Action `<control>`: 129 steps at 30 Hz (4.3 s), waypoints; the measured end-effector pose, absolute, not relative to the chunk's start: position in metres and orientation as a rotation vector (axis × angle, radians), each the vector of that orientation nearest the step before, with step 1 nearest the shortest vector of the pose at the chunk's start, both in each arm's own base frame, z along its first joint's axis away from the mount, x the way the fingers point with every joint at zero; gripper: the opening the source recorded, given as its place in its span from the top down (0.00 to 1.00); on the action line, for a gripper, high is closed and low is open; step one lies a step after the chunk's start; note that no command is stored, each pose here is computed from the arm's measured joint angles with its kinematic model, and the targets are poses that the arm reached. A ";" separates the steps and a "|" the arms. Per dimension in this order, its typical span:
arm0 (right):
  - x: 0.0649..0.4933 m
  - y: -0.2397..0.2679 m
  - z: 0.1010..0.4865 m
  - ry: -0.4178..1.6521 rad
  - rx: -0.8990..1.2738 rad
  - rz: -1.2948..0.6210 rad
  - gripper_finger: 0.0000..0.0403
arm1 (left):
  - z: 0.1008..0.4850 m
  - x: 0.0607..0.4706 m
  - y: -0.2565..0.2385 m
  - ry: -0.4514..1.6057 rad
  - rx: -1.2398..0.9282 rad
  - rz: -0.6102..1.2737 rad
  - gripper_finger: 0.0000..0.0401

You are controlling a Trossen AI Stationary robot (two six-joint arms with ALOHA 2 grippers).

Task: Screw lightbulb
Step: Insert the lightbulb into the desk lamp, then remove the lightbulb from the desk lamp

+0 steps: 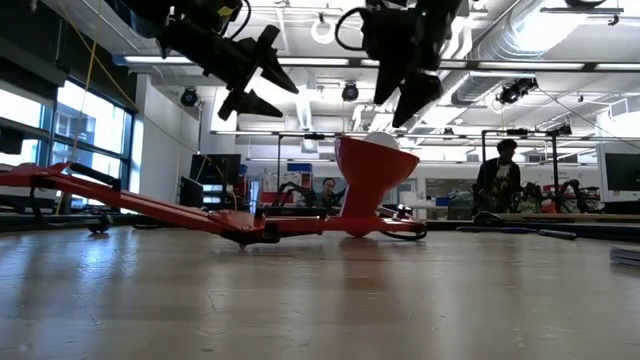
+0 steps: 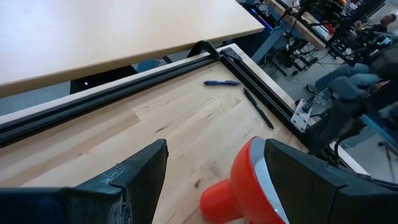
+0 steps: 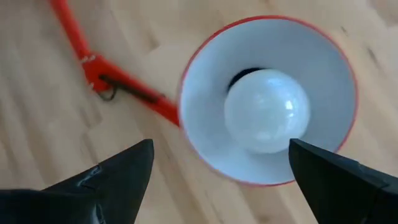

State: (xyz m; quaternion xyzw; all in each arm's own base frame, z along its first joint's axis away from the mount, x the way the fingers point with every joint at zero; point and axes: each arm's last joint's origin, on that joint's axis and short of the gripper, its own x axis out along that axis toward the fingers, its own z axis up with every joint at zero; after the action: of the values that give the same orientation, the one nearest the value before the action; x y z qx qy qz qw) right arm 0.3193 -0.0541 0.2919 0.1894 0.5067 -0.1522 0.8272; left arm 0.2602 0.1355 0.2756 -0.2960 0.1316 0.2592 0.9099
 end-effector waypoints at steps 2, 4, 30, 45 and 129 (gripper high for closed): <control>0.319 -0.056 0.288 1.060 0.401 -0.402 0.10 | 0.276 0.260 0.135 0.272 -0.611 0.532 0.35; 0.320 -0.060 0.284 1.027 0.426 -0.489 0.10 | 0.276 0.260 0.135 0.272 -0.611 0.530 0.35; 0.336 -0.066 0.249 1.085 0.513 -0.490 0.10 | 0.275 0.260 0.135 0.265 -0.679 0.513 0.35; 0.337 -0.065 0.243 1.123 0.425 -0.486 0.43 | 0.275 0.260 0.135 0.259 -0.693 0.524 0.35; 0.344 -0.077 0.311 1.030 0.784 -0.323 0.06 | 0.275 0.260 0.134 0.286 -0.640 0.501 0.35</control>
State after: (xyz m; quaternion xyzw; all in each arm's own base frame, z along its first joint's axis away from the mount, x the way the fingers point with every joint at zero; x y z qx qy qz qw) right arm 0.3436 -0.0769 0.3107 0.3637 0.4777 -0.1498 0.7856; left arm 0.2603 0.1342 0.2746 -0.3103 0.1384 0.2429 0.9086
